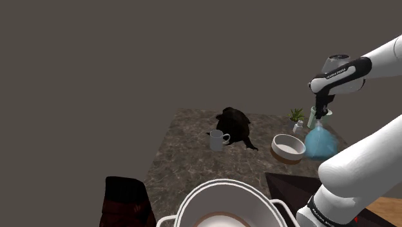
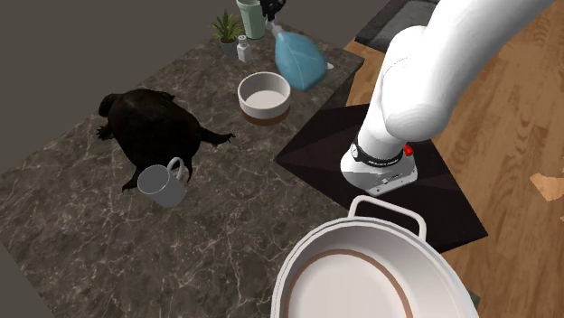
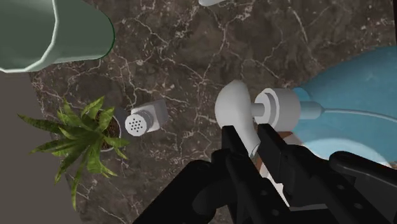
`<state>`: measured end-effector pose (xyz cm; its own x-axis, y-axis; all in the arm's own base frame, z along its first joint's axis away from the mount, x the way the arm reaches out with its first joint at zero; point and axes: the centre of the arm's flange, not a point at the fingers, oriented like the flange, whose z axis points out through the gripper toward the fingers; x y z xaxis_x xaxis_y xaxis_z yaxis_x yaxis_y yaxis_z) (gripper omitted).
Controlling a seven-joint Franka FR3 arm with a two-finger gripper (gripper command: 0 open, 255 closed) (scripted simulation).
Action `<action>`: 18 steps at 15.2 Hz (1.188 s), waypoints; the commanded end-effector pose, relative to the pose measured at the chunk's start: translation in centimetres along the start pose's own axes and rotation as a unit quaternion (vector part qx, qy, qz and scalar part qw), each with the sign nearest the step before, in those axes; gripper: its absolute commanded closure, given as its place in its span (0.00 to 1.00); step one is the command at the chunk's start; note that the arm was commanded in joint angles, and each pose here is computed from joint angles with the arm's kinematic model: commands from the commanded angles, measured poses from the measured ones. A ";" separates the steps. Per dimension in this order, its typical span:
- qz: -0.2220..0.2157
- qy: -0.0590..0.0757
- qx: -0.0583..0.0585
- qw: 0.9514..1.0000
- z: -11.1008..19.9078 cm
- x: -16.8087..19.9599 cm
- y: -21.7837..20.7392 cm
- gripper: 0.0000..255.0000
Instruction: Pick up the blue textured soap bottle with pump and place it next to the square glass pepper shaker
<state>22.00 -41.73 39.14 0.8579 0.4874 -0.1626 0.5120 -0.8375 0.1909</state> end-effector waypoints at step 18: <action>-0.001 0.000 -0.001 1.000 7.9 -8.6 3.7 1.00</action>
<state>16.25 -50.95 34.00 0.8565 0.4894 -0.1638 0.5143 -0.8361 0.1909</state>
